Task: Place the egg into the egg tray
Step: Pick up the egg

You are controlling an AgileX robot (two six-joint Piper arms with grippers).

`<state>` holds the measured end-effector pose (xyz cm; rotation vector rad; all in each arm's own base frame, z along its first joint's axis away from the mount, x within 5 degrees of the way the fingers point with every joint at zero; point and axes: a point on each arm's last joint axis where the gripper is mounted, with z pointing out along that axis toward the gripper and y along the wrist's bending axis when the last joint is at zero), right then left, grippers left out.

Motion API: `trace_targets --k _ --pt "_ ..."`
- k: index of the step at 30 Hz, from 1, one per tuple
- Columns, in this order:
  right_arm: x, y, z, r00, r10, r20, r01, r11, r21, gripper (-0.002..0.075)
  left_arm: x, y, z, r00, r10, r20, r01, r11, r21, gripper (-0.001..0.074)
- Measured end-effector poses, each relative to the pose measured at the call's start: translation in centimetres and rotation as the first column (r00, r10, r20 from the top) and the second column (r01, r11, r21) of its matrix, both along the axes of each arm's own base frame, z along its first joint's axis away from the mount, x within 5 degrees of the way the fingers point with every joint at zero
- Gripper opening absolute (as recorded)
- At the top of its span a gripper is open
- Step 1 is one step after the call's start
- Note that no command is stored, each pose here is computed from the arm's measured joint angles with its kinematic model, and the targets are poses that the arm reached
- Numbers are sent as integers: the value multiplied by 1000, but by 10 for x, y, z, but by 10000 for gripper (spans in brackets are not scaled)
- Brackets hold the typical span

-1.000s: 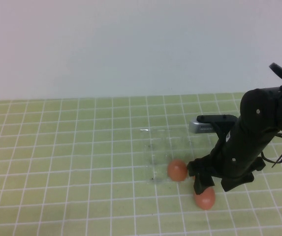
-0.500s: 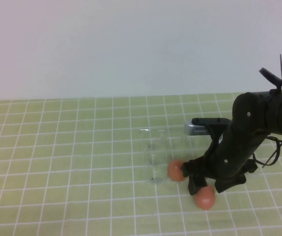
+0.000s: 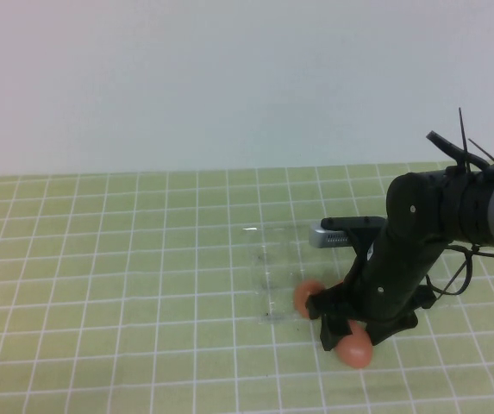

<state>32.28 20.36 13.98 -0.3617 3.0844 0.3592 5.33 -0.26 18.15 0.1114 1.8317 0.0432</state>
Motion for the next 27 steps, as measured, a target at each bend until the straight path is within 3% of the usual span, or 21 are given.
trace_targets --k 27 --pt "-2 10 5 990 133 40 -133 991 -6 512 0 0 0 1000 0 0 0 1000 0 -2"
